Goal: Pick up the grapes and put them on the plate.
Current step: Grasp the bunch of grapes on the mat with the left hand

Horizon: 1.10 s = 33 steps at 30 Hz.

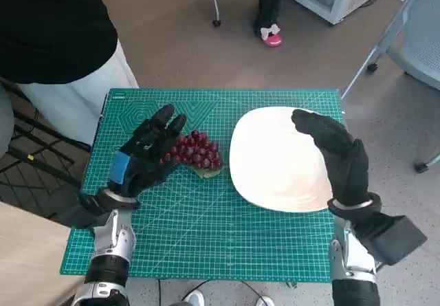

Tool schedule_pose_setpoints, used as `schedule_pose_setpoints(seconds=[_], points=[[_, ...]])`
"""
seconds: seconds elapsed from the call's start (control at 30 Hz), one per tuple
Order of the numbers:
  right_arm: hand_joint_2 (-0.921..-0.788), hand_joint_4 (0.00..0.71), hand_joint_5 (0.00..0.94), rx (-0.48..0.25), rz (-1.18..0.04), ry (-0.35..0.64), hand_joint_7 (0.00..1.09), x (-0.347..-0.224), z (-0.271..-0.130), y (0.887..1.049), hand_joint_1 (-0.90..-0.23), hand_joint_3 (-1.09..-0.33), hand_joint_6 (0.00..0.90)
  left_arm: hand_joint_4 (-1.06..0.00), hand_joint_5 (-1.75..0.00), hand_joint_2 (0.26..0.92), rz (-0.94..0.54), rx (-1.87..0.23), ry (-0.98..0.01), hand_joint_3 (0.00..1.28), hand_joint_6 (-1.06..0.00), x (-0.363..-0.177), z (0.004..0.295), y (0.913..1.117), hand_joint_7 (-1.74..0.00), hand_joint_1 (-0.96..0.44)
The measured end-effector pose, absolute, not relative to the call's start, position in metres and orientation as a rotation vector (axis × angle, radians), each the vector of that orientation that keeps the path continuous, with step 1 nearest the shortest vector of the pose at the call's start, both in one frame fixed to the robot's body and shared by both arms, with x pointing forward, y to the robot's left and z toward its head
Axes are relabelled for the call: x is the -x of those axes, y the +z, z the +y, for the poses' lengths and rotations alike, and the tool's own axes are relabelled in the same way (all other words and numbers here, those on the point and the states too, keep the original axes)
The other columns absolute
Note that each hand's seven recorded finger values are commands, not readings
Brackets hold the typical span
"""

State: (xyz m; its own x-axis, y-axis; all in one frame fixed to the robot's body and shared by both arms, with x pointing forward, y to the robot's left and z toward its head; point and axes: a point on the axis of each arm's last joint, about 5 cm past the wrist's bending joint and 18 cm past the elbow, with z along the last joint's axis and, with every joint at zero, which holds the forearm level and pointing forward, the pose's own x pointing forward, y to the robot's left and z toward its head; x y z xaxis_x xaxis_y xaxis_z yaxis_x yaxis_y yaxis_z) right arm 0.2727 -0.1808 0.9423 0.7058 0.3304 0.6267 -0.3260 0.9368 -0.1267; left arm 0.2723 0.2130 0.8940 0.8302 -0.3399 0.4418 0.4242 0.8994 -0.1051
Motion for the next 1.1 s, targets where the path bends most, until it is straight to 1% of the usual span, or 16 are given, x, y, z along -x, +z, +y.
schedule_pose_setpoints(seconds=[0.37,0.57,0.7,0.87,0.97,1.1], points=[[-0.921,0.359,0.001,0.005,-0.695,0.367,0.47,-0.273,-0.181,0.943,-0.634,-0.885,-0.001,-0.34,0.0,0.921,-0.428,0.194,-0.41,0.14,-0.45,-0.272,0.215,0.895,0.0,-0.38],[-0.921,0.358,0.001,0.005,-0.697,0.369,0.47,-0.273,-0.18,0.944,-0.634,-0.885,-0.001,-0.3,0.0,0.917,-0.422,0.136,-0.396,0.06,-0.42,-0.273,0.215,0.898,0.0,-0.42],[-0.921,0.358,0.001,0.006,-0.699,0.37,0.46,-0.273,-0.18,0.945,-0.634,-0.886,-0.001,-0.24,0.0,0.907,-0.418,-0.029,-0.368,0.03,-0.35,-0.275,0.216,0.907,0.0,-0.48],[-0.921,0.358,0.001,0.006,-0.702,0.37,0.46,-0.273,-0.18,0.945,-0.633,-0.886,-0.001,-0.13,0.0,0.882,-0.408,-0.273,-0.339,0.01,-0.22,-0.277,0.22,0.921,0.0,-0.52],[-0.921,0.358,0.001,0.007,-0.702,0.37,0.46,-0.273,-0.181,0.946,-0.633,-0.886,-0.001,-0.07,0.0,0.852,-0.408,-0.421,-0.328,0.0,-0.17,-0.278,0.221,0.931,0.0,-0.5],[-0.921,0.358,0.001,0.007,-0.703,0.37,0.47,-0.273,-0.181,0.946,-0.633,-0.886,-0.001,-0.02,0.0,0.802,-0.412,-0.637,-0.315,0.0,-0.16,-0.281,0.219,0.949,0.0,-0.44]])
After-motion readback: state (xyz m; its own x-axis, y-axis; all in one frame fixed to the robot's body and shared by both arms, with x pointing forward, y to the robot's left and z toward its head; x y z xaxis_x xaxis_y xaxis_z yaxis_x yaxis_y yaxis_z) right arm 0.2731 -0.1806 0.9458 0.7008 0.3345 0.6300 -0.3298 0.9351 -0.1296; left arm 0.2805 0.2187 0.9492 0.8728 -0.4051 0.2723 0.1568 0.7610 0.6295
